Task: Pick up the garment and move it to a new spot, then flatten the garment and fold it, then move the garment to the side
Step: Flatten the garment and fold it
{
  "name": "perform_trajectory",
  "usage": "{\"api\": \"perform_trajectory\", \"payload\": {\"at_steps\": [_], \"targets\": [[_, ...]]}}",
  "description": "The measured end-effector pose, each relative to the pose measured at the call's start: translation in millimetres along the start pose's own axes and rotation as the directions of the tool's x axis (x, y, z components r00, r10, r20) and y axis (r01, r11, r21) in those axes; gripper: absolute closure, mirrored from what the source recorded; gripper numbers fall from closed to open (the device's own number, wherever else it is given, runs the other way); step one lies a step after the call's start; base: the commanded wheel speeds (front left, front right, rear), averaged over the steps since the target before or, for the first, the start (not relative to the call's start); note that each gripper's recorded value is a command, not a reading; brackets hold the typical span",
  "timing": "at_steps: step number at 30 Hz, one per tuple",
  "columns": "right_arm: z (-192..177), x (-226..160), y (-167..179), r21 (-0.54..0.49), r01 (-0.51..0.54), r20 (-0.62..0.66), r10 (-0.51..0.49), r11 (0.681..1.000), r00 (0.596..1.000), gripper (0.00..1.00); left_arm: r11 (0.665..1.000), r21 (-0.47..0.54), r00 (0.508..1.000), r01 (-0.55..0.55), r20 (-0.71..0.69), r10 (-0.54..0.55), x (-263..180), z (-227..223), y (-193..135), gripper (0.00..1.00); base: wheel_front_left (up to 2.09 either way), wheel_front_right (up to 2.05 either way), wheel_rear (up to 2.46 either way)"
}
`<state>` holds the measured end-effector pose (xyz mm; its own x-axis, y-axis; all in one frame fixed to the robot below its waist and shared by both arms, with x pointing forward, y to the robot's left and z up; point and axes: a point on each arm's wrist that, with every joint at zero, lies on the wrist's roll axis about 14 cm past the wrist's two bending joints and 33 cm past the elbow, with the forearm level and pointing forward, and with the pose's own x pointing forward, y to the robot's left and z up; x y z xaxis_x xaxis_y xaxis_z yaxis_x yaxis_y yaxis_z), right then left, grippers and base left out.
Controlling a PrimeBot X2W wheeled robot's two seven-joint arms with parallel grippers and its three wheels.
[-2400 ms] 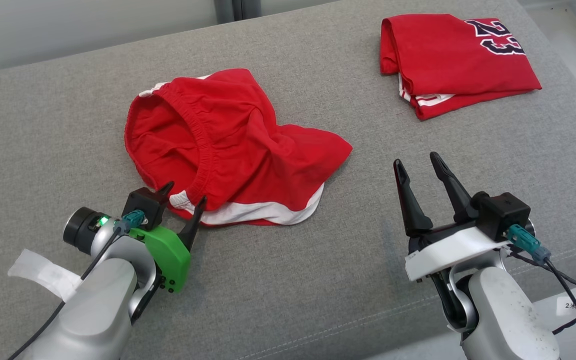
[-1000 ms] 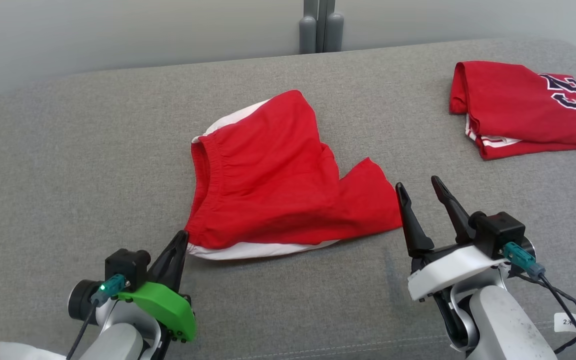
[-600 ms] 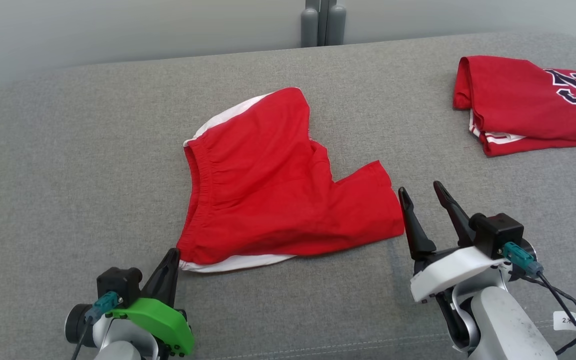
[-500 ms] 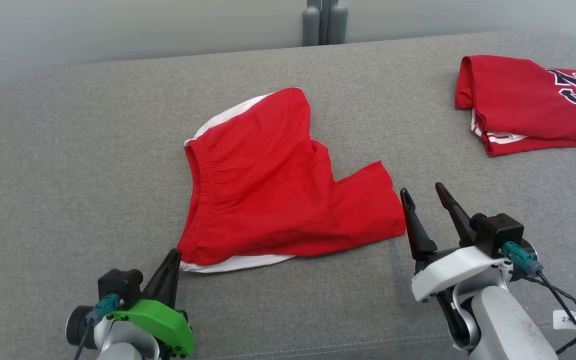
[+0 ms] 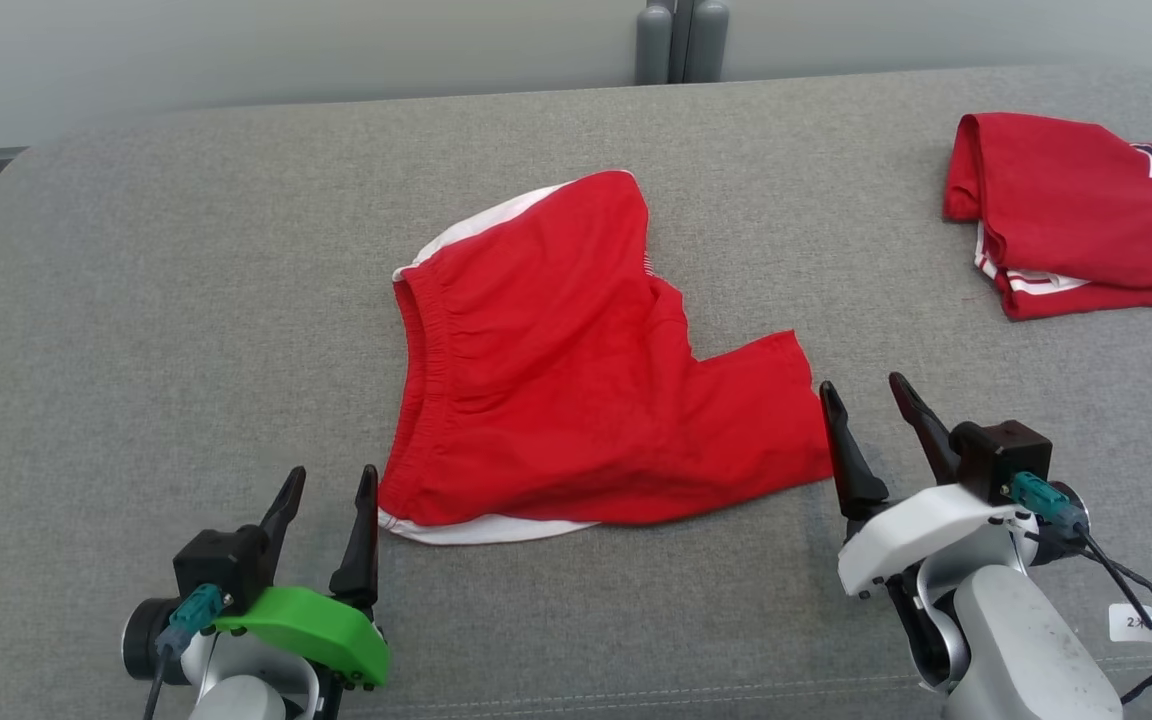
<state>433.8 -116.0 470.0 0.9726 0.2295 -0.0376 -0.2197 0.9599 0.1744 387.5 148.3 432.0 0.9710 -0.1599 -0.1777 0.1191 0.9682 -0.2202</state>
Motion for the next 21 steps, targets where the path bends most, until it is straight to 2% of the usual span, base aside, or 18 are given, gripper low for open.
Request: {"api": "perform_trajectory", "payload": {"at_steps": [9,21], "targets": [[-24.0,3.6,-2.5,-0.004,-0.006,-0.119,0.005,1.0,0.993,0.0,0.997,0.018,0.987,-0.077,0.145,0.073,-10.0,39.8,16.8,0.0,0.0,0.0,0.0],[-55.5,7.2,-0.2,0.009,-0.017,-0.264,0.019,1.0,0.964,0.0,0.986,0.029,0.966,-0.165,0.206,0.155,-27.8,53.2,35.8,0.0,0.0,0.0,0.0]]}}
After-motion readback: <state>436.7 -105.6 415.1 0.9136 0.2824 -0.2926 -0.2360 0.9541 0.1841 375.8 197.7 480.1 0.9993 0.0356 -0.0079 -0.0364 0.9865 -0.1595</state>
